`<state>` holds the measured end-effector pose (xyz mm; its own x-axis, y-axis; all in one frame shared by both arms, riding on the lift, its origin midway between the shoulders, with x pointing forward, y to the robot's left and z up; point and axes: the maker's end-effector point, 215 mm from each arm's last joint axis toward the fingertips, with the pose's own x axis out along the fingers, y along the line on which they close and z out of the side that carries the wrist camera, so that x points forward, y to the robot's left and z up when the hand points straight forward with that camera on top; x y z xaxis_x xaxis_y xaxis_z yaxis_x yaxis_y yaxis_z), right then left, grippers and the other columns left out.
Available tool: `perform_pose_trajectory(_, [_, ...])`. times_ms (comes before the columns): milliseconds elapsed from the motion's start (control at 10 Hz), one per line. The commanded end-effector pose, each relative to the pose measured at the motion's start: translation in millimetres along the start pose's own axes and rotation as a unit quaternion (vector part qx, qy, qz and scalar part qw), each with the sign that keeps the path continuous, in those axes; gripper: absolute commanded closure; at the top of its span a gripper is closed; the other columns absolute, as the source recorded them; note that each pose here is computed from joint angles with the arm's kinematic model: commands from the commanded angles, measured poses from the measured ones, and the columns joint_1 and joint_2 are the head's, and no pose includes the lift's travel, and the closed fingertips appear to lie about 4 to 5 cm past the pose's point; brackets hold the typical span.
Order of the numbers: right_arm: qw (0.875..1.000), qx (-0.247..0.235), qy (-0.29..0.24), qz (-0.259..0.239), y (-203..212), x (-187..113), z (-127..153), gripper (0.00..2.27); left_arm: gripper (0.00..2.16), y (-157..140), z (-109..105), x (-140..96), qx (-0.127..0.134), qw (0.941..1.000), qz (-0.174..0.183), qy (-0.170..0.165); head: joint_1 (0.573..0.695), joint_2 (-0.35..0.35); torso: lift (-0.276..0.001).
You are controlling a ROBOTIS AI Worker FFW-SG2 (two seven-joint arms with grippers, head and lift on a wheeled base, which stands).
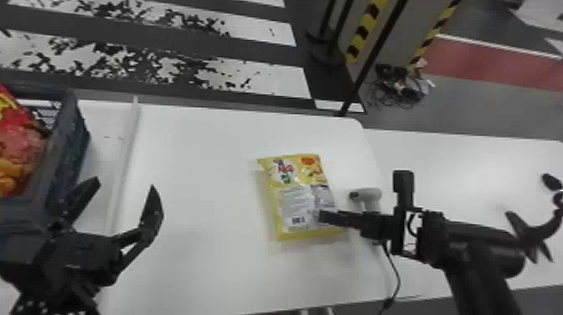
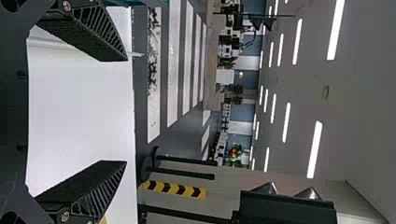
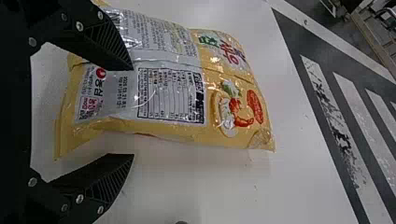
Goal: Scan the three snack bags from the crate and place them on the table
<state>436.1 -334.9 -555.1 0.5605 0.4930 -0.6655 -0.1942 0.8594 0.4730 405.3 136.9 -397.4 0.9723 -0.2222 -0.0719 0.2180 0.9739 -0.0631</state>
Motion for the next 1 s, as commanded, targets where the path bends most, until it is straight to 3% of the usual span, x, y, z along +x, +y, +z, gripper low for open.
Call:
perform_pose_trajectory(0, [1.0, -0.008, 0.005, 0.003, 1.8, 4.2, -1.7, 1.74, 0.09, -0.3, 0.1, 0.4, -0.001, 1.0, 0.001, 0.0, 0.695, -0.263, -0.062])
perform_pose_trajectory(100, [1.0, -0.005, 0.006, 0.009, 4.4, 3.8, -2.9, 2.26, 0.09, -0.3, -0.7, 0.3, -0.001, 1.0, 0.001, 0.0, 0.695, -0.258, -0.062])
perform_pose_trajectory(500, [0.995, 0.061, -0.038, 0.062, 18.2, -34.2, 17.7, 2.26, 0.09, 0.0, 1.3, 1.9, -0.001, 1.0, 0.0, -0.002, 0.695, -0.256, -0.062])
perform_pose_trajectory(900, [0.978, 0.12, -0.155, 0.077, 0.4, -114.5, 87.8, 2.26, 0.09, -0.1, 0.4, 1.9, 0.0, 1.0, 0.0, 0.0, 0.695, -0.299, -0.062])
